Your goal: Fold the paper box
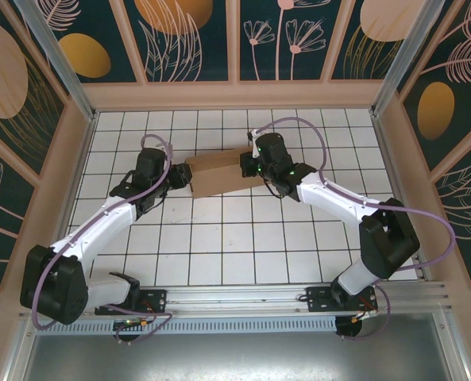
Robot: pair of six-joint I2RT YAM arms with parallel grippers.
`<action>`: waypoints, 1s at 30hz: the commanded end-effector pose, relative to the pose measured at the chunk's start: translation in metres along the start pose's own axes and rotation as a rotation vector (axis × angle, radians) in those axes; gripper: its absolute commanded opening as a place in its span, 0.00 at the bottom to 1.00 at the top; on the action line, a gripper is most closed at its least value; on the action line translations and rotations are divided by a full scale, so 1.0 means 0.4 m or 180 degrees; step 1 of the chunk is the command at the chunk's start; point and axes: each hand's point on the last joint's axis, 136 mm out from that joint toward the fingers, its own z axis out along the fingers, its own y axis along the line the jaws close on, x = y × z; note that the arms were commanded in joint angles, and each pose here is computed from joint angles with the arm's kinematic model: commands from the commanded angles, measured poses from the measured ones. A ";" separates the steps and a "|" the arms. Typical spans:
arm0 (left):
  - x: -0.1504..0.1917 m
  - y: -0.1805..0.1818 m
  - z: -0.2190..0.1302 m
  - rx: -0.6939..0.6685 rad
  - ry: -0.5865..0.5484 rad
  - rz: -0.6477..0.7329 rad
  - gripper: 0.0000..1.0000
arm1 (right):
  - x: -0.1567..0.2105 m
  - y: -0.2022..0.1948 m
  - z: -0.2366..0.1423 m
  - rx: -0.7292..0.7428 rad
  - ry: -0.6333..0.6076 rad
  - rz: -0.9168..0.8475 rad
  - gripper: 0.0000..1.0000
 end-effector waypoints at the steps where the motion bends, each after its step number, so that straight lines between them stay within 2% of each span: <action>1: 0.025 -0.016 -0.021 0.0097 0.0151 0.0014 0.44 | 0.092 -0.042 0.031 0.0215 0.0307 0.0049 0.10; 6: 0.016 -0.053 -0.055 0.0307 0.0151 0.0052 0.39 | 0.098 -0.049 0.039 0.0270 0.0364 0.0055 0.12; 16: -0.012 -0.049 -0.116 0.0245 -0.0031 0.0012 0.29 | 0.117 -0.056 0.065 0.0356 0.0552 0.0074 0.13; 23: -0.087 -0.028 -0.131 0.0335 -0.0250 -0.0405 0.40 | 0.124 -0.053 0.063 0.0336 0.0566 0.0092 0.14; 26: -0.096 -0.023 -0.106 0.0411 -0.0212 -0.0544 0.48 | 0.119 -0.044 0.061 0.0315 0.0553 0.0087 0.14; 30: -0.113 -0.031 -0.072 0.0491 -0.0210 -0.0637 0.51 | 0.119 -0.035 0.063 0.0311 0.0553 0.0064 0.14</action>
